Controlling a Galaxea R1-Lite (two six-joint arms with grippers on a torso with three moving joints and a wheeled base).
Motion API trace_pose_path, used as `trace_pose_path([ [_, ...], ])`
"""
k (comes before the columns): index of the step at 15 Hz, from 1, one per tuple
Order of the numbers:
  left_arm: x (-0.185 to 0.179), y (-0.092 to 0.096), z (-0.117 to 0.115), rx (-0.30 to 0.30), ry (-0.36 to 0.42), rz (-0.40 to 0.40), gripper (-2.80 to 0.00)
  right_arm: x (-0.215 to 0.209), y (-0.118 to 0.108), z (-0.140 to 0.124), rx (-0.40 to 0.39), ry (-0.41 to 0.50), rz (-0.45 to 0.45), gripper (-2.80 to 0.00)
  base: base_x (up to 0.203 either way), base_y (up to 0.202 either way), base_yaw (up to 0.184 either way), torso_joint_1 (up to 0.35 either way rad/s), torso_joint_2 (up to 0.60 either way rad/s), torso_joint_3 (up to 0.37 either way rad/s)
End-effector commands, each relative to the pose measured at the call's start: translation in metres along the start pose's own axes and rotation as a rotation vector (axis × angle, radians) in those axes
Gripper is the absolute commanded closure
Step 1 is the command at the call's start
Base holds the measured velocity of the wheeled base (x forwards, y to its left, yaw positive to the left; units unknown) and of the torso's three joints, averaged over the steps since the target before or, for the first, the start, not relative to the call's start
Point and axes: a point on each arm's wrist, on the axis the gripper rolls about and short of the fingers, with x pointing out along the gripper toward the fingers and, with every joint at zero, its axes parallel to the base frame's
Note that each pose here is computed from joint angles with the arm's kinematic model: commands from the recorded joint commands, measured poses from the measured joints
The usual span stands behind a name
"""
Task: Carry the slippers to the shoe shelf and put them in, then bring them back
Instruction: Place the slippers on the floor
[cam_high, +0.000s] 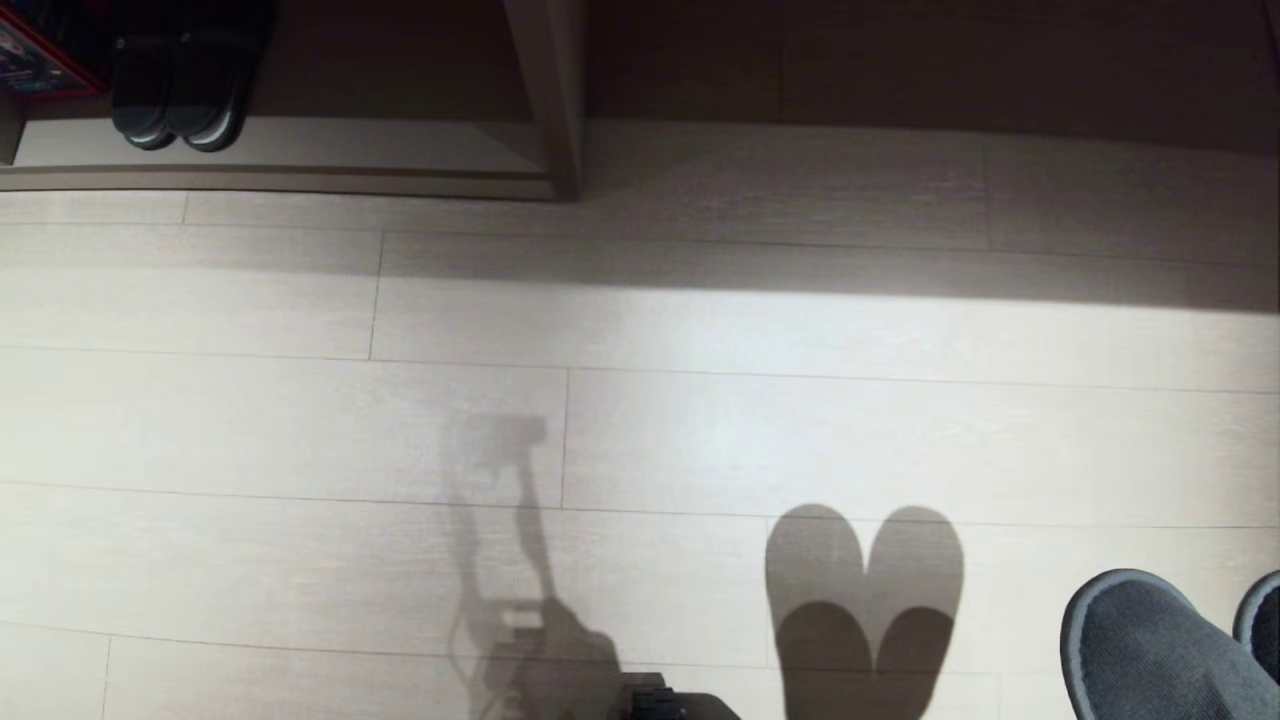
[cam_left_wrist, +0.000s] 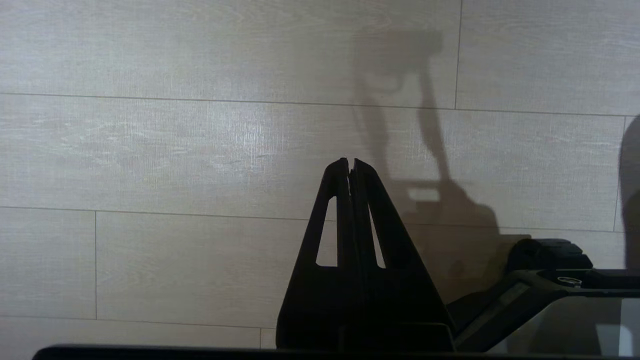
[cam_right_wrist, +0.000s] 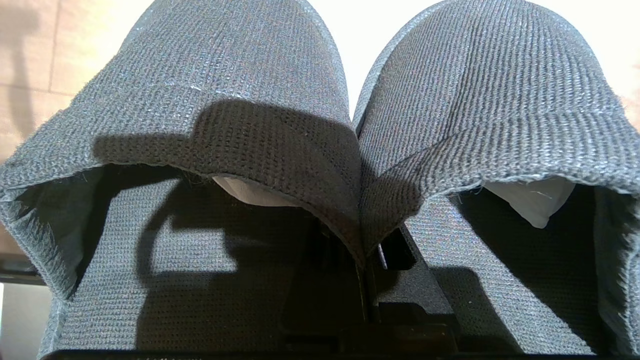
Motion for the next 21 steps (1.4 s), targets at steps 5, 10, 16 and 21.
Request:
trace_pose_path([
  [5,0.0,0.0,0.0,0.0,0.001,0.002,0.0,0.0,0.0,0.0,0.001,0.001,0.0,0.0,0.0,0.0,0.0,0.002,0.0,-0.197],
  [10,0.0,0.0,0.0,0.0,0.003,0.002,0.0,0.0,0.0,0.0,0.001,0.001,0.002,0.0,0.0,0.0,0.0,0.003,0.0,-0.196],
  [16,0.0,0.0,0.0,0.0,0.0,0.001,0.0,-0.002,-0.001,0.012,-0.007,-0.081,0.004,0.0,0.0,0.0,0.0,0.002,0.0,-0.2],
  [21,0.0,0.0,0.0,0.003,0.0,0.002,0.0,0.016,-0.003,0.068,-0.005,-0.019,0.05,0.0,0.0,0.0,0.0,0.001,0.0,-0.095],
])
